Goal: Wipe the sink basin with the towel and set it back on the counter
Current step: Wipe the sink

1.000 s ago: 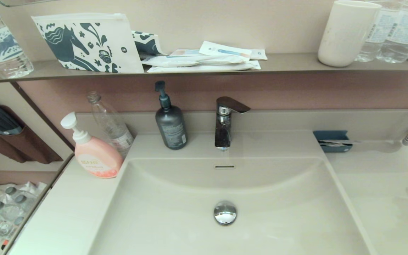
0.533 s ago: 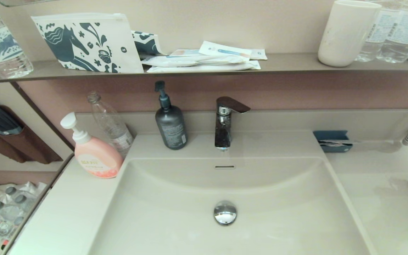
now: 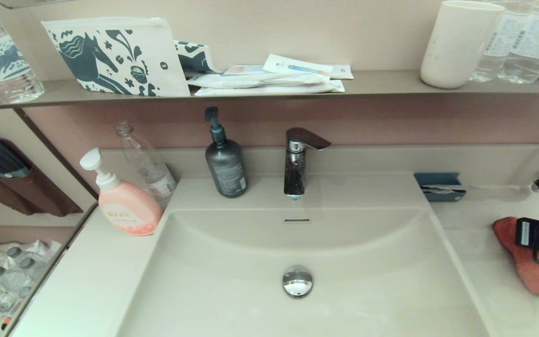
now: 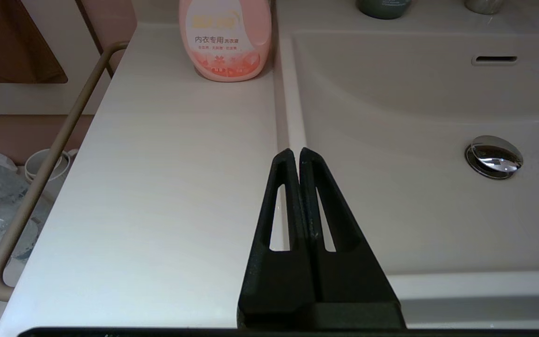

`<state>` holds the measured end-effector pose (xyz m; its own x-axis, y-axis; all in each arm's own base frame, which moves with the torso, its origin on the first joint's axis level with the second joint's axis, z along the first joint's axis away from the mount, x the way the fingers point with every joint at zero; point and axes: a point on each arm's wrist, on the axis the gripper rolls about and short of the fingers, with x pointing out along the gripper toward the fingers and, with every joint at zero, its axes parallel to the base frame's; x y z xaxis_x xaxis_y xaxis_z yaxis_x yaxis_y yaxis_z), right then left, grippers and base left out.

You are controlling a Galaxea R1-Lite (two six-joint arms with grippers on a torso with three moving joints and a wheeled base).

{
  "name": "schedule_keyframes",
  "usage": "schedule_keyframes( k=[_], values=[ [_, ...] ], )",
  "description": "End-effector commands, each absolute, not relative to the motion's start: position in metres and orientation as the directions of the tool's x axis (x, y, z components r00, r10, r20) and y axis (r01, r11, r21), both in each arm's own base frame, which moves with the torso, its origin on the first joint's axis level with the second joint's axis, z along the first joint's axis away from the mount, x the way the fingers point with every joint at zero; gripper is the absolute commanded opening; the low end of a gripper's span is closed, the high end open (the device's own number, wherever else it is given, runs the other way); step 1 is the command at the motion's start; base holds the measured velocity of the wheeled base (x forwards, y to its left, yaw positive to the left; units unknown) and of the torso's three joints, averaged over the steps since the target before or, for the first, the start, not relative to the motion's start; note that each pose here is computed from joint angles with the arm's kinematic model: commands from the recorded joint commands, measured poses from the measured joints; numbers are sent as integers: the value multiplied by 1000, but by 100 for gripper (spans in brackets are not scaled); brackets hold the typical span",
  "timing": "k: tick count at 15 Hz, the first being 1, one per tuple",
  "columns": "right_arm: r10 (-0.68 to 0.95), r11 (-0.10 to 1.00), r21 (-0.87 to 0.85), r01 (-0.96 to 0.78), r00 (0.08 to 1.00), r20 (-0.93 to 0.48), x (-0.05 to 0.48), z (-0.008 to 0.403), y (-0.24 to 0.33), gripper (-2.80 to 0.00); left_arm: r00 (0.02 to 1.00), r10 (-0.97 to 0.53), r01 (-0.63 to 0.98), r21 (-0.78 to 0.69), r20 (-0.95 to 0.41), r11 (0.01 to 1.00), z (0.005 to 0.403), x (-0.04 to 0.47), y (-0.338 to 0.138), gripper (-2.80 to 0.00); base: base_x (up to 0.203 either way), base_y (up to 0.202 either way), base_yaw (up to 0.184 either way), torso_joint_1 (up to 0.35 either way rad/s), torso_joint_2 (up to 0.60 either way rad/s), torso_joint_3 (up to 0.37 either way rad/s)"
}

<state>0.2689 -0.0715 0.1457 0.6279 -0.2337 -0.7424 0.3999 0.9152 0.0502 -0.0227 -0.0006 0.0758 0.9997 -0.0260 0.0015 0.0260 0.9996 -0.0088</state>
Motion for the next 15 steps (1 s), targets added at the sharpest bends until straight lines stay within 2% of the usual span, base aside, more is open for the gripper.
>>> schedule_keyframes(
  k=[1,5,10,15],
  values=[
    [-169,941,69,332,636,-753,257,149,-41,-280,1000,-26,26,-9,2,1000,76,-23,-1,-280,0,0,0,0,0,0],
    [-114,950,91,300,600,-792,242,133,-7,-280,1000,-26,26,-9,2,1000,76,-23,-1,-280,0,0,0,0,0,0],
    [-96,948,122,295,628,-772,249,133,3,-280,1000,-26,26,-9,2,1000,76,-23,-1,-280,0,0,0,0,0,0],
    [-217,902,111,418,660,-719,273,140,-35,-280,1000,-26,26,-9,2,1000,76,-23,-1,-280,0,0,0,0,0,0]
  ],
)
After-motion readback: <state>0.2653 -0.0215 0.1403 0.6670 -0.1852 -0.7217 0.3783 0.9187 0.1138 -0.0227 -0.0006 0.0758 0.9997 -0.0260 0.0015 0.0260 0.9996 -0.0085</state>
